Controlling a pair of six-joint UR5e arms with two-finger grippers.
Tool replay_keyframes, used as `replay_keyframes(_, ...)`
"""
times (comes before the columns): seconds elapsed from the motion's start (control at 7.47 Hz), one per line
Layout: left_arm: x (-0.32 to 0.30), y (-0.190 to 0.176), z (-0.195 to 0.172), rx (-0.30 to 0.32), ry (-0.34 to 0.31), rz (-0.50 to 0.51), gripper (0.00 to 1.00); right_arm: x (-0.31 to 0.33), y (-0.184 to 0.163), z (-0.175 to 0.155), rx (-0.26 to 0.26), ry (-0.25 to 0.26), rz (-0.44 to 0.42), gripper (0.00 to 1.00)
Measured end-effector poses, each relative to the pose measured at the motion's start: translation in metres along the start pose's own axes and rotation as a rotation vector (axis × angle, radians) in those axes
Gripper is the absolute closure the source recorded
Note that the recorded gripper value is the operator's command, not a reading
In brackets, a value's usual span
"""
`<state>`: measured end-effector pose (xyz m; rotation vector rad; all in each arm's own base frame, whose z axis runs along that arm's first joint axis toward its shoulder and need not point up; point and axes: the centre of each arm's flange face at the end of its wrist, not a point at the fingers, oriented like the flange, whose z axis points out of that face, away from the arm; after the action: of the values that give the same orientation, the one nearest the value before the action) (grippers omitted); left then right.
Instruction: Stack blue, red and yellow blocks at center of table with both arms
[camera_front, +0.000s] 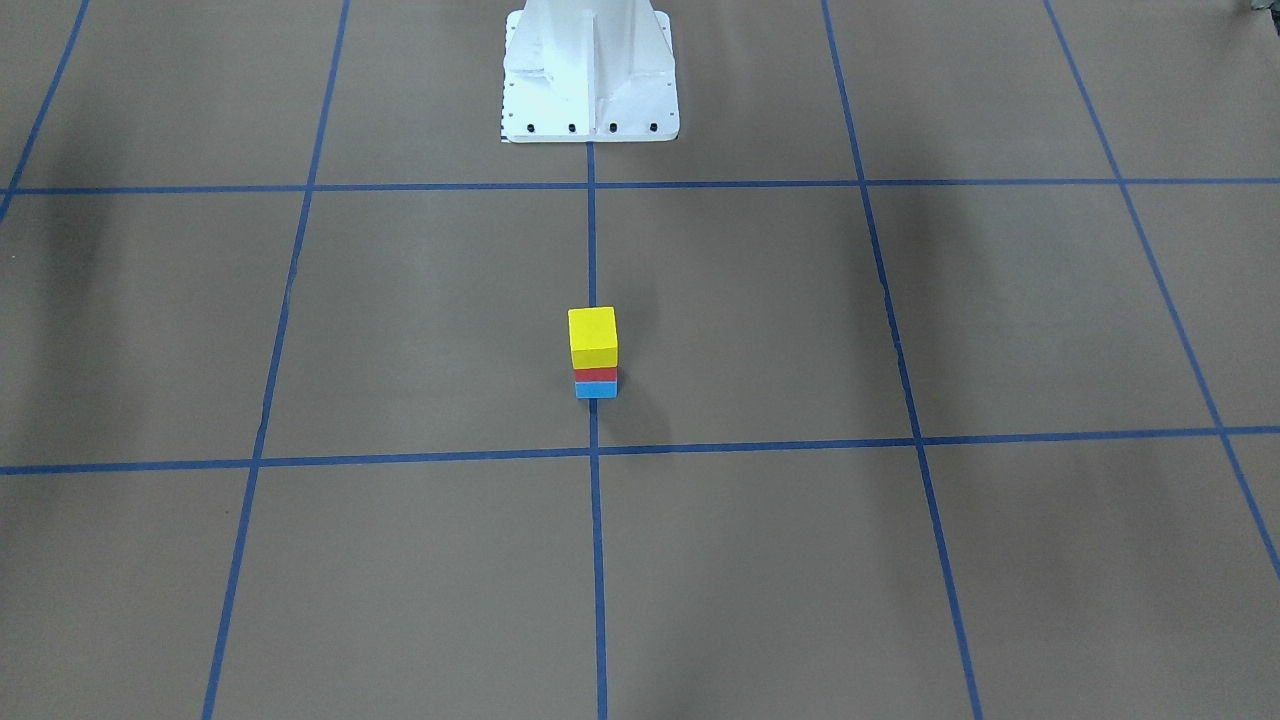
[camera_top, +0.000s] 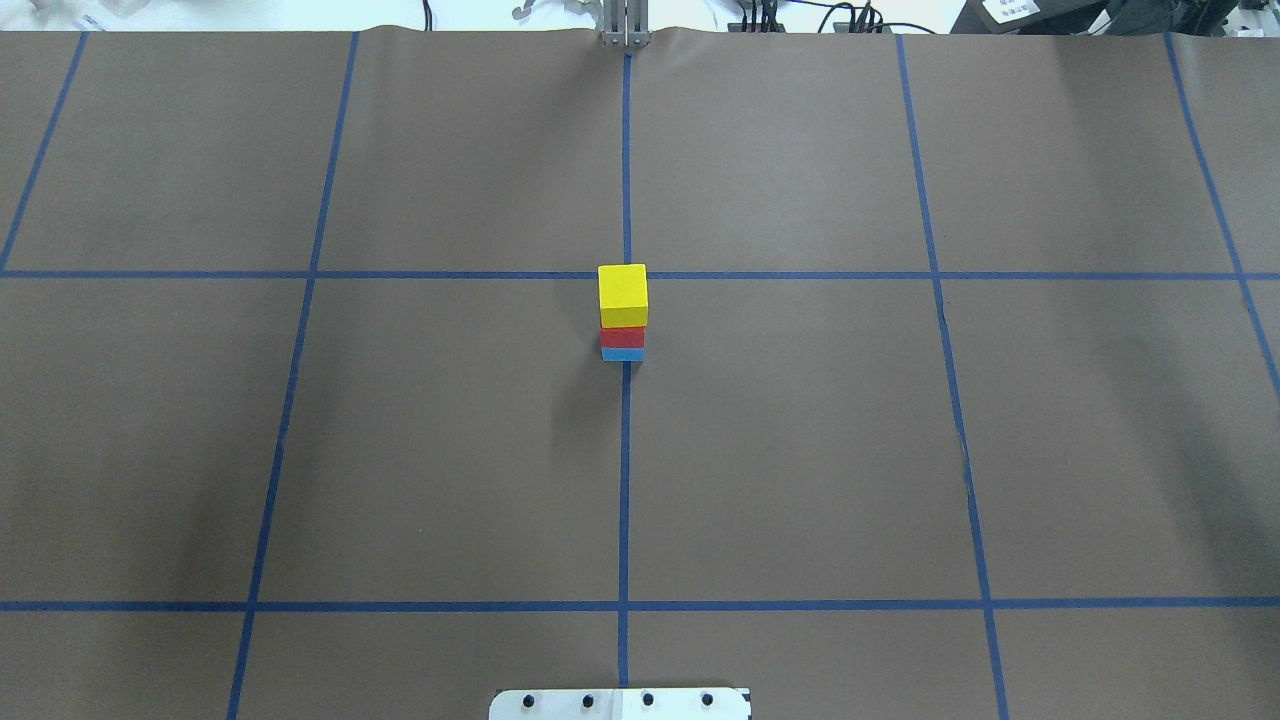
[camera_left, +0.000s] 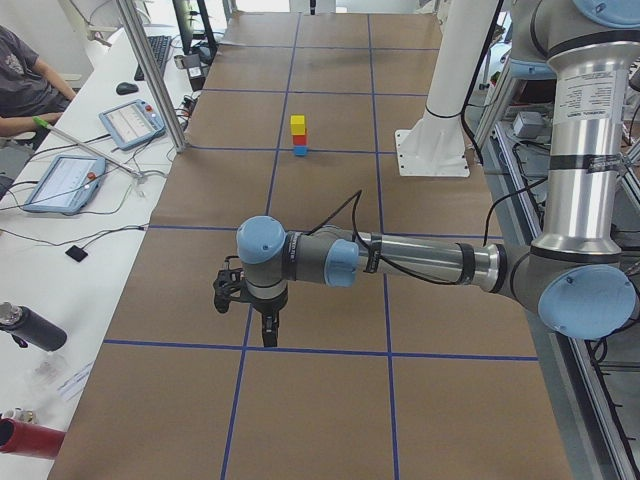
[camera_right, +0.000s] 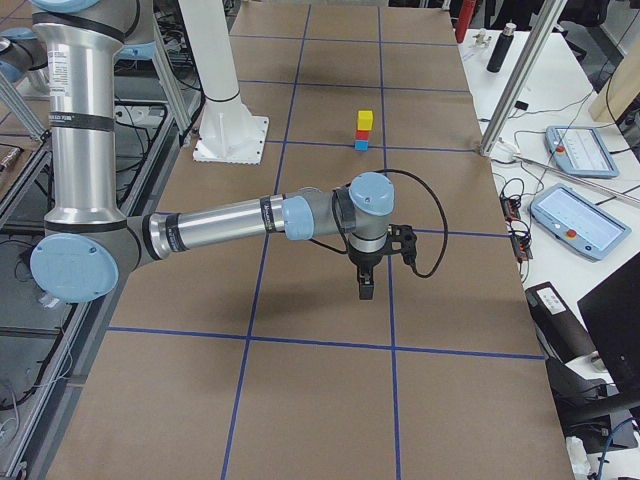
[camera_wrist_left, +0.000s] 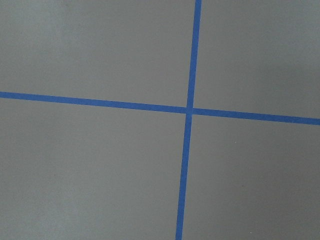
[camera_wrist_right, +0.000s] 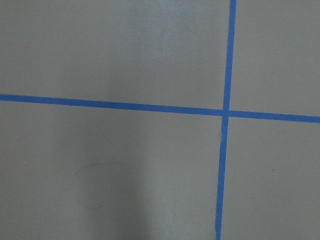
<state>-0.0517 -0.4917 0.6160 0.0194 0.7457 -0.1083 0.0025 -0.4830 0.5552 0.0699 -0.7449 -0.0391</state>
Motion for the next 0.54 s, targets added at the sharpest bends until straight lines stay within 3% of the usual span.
replay_keyframes(0.54,0.0026,-0.0017,-0.0033,0.020,0.003,0.015,0.01,0.0021,0.0030,0.0018,-0.001,-0.001,0.004,0.00)
